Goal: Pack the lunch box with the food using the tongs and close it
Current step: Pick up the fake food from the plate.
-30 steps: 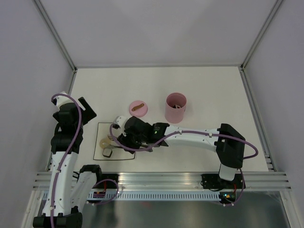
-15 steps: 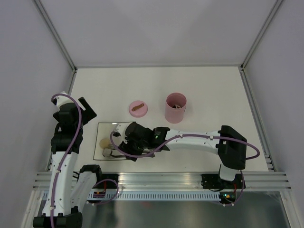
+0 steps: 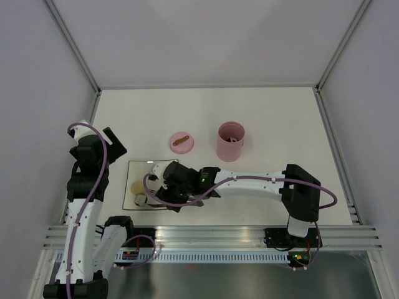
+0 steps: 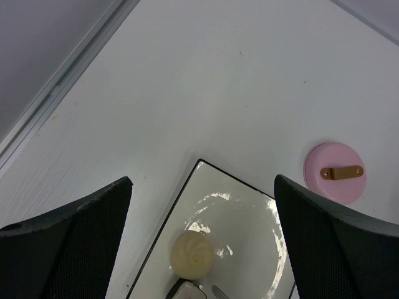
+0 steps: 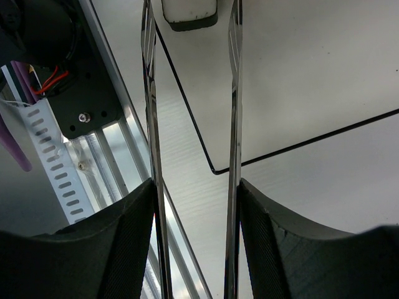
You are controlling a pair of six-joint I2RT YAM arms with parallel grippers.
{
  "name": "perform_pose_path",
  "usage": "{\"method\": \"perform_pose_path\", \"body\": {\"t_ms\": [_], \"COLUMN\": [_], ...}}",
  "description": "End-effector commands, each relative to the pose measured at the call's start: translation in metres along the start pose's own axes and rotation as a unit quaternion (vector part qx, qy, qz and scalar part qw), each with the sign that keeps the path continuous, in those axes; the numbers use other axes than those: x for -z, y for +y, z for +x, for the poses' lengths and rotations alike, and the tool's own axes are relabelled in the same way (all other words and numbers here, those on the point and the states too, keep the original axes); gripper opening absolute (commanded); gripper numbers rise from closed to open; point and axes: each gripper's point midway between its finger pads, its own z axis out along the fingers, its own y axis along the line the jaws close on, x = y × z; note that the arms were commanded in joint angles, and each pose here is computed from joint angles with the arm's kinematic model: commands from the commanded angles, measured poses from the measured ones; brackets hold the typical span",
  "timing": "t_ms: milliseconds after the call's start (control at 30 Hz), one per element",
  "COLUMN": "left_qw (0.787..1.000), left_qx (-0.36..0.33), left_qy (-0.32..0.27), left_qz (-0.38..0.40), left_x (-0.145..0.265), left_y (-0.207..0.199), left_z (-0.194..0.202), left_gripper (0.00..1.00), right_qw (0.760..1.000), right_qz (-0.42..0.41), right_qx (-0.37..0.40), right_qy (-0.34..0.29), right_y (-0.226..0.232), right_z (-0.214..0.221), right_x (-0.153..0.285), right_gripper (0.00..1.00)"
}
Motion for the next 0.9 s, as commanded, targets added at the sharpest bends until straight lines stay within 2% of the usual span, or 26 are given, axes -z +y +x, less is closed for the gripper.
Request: {"method": "perform_pose_path", "body": {"t_ms": [0, 667, 767, 867], "left_qw": [1.0, 1.0, 1.0, 1.0], "left_qx": [-0.003, -0.005, -0.007, -0.007], "left_qy": [-0.005, -0.003, -0.002, -0.002], "left_qz": [0.006, 0.005, 0.005, 0.005], "left_x": [0.001, -0.001, -0.001, -0.001], "left_y": [-0.002, -0.002, -0.002, -0.002], "left_z": [-0.003, -0.003, -0.002, -0.002], "left_gripper": [1.0, 1.0, 1.0, 1.0], "right_qw": [1.0, 1.0, 1.0, 1.0], "right_qz": [-0.002, 0.002, 0.0, 0.003], "right_qx": [0.013, 0.012, 0.014, 0.015], "right_qy": [-0.023, -0.029, -0.024, -0.023], "right_y": [0.004, 0.005, 0.007, 0.006], "right_z": [-0.02, -0.028, -0.027, -0.027], "right_x": [-0.001, -0.014, -0.016, -0.015], "right_gripper": [0.6, 0.59, 0.55, 0.46]}}
